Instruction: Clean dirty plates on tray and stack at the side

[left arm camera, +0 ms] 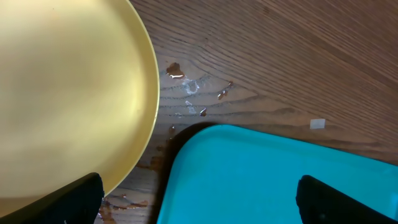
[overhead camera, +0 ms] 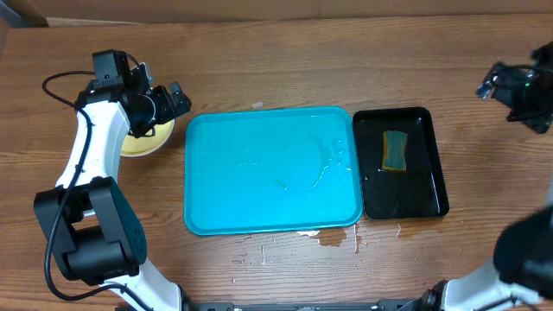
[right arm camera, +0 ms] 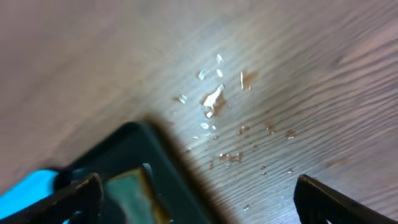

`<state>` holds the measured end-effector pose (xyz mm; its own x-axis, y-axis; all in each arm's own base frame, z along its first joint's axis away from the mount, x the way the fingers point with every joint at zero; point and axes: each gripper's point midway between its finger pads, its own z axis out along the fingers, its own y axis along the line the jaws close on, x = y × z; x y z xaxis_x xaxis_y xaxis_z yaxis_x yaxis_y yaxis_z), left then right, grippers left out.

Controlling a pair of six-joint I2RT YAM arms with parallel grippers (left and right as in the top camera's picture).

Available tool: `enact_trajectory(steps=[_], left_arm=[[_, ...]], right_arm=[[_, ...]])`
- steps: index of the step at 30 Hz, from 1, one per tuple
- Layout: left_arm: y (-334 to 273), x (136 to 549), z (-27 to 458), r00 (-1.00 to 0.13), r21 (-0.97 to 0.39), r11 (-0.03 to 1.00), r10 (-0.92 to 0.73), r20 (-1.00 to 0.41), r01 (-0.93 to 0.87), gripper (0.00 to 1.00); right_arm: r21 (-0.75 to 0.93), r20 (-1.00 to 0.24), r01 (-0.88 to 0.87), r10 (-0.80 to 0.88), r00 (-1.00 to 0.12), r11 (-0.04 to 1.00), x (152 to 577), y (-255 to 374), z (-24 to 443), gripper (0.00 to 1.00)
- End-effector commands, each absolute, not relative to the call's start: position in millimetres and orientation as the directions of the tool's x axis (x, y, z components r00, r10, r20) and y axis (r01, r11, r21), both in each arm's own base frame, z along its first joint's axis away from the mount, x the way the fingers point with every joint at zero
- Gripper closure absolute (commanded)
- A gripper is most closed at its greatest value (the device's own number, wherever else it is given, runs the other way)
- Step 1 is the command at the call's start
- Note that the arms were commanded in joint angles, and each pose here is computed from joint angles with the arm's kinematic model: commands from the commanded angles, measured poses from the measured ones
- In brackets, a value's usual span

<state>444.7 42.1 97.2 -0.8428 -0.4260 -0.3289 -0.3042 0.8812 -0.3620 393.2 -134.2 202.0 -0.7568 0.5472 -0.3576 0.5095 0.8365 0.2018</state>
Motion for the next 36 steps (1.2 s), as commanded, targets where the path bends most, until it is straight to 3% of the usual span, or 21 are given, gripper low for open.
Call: enact_trajectory(steps=[1,11,18,22,27,32,36], left_arm=[[38.6,444.3,90.3,-0.856,-0.361,0.887,-0.407,-0.319,-0.287,0.00],[38.6,444.3,90.4,-0.856,-0.361,0.887,-0.407,-0.320,-0.287,0.00],[38.6,444.3,90.4,-0.856,-0.361,0.887,-0.407,-0.320,-0.287,0.00],[38.6,444.3,90.3,-0.856,-0.361,0.887,-0.407,-0.319,-0.287,0.00],[38.6,444.3,90.3,-0.856,-0.361,0.887,-0.407,-0.319,-0.287,0.00],[38.6,444.3,90.3,-0.856,-0.361,0.887,-0.407,-0.319,-0.287,0.00],[38.6,444.3,90.3,-0.856,-0.361,0.887,-0.407,-0.319,-0.287,0.00]], right_arm=[[0.234,-0.508,0.476,0.524,-0.684,0.848,376.9,-126.6,269.4,0.00],[0.264,-0.763,0.381,0.433,-0.480,0.886,306.4,-93.3,390.1,0.00],[0.247,-0.865,0.158,0.291,-0.408,0.956,266.7,-25.2,439.7,0.00],[0.187,-0.931,0.070,0.200,-0.304,0.980,230.8,-4.3,470.6,0.00],[0.185,-0.978,0.000,0.184,-0.097,0.983,183.7,3.1,514.2,0.00],[0.180,-0.981,-0.031,0.182,0.070,0.983,139.5,3.4,530.4,0.00],[0.160,-0.977,-0.038,0.163,0.135,0.986,119.5,3.4,518.0,0.00]])
